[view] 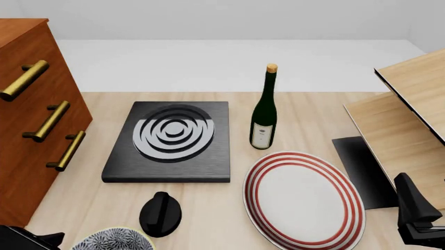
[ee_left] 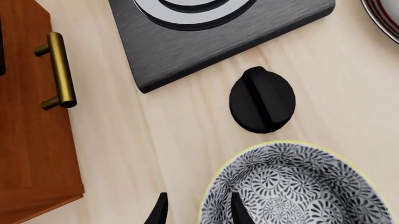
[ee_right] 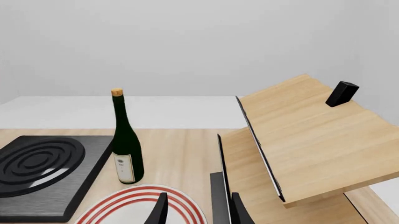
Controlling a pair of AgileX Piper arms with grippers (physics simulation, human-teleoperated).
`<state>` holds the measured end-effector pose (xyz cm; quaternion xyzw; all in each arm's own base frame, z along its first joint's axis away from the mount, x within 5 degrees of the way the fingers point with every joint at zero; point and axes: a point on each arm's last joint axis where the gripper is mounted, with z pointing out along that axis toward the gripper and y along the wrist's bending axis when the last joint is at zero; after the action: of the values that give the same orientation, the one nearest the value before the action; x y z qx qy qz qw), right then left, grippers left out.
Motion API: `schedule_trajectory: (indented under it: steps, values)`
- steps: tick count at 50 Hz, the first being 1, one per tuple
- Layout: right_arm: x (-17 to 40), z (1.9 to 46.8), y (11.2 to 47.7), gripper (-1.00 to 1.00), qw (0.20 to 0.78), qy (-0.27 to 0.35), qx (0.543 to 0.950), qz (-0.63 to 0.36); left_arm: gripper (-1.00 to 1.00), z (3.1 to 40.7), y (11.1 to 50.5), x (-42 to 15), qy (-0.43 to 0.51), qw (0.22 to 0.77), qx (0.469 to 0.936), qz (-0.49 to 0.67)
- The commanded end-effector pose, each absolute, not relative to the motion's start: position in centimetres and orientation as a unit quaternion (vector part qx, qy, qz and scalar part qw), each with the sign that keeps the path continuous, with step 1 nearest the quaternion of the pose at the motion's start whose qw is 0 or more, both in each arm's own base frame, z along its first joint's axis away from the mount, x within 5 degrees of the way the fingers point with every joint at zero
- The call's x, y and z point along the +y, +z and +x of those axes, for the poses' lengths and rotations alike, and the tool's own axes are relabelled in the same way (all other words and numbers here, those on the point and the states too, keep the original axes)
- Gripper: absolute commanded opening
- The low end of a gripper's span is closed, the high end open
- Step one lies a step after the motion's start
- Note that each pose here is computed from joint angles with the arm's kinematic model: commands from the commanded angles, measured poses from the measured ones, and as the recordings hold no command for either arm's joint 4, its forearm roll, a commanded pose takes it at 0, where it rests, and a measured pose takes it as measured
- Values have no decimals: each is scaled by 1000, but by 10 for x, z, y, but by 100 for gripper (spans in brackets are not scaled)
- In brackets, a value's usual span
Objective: Pick up the akita bowl and put it on the plate.
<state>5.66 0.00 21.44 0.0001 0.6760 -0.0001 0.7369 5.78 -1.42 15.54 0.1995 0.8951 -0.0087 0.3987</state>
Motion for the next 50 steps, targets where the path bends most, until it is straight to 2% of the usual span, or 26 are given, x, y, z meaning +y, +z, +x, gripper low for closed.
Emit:
schedule_trajectory:
  steps: [1,25,26,45,50]
  values:
    - [0,57,214,100,737,0,676,0,100,60,149,-15,-10,390,899,202]
    - [0,57,214,100,737,0,676,0,100,63,147,-18,-12,374,901,219]
    - [0,57,214,100,737,0,676,0,-100,61,148,-16,-6,382,897,223]
    - [0,57,214,100,737,0,676,0,-100,41,145,-15,-16,374,886,275]
    - [0,57,214,100,737,0,676,1,-100,33,144,-11,-13,392,880,267]
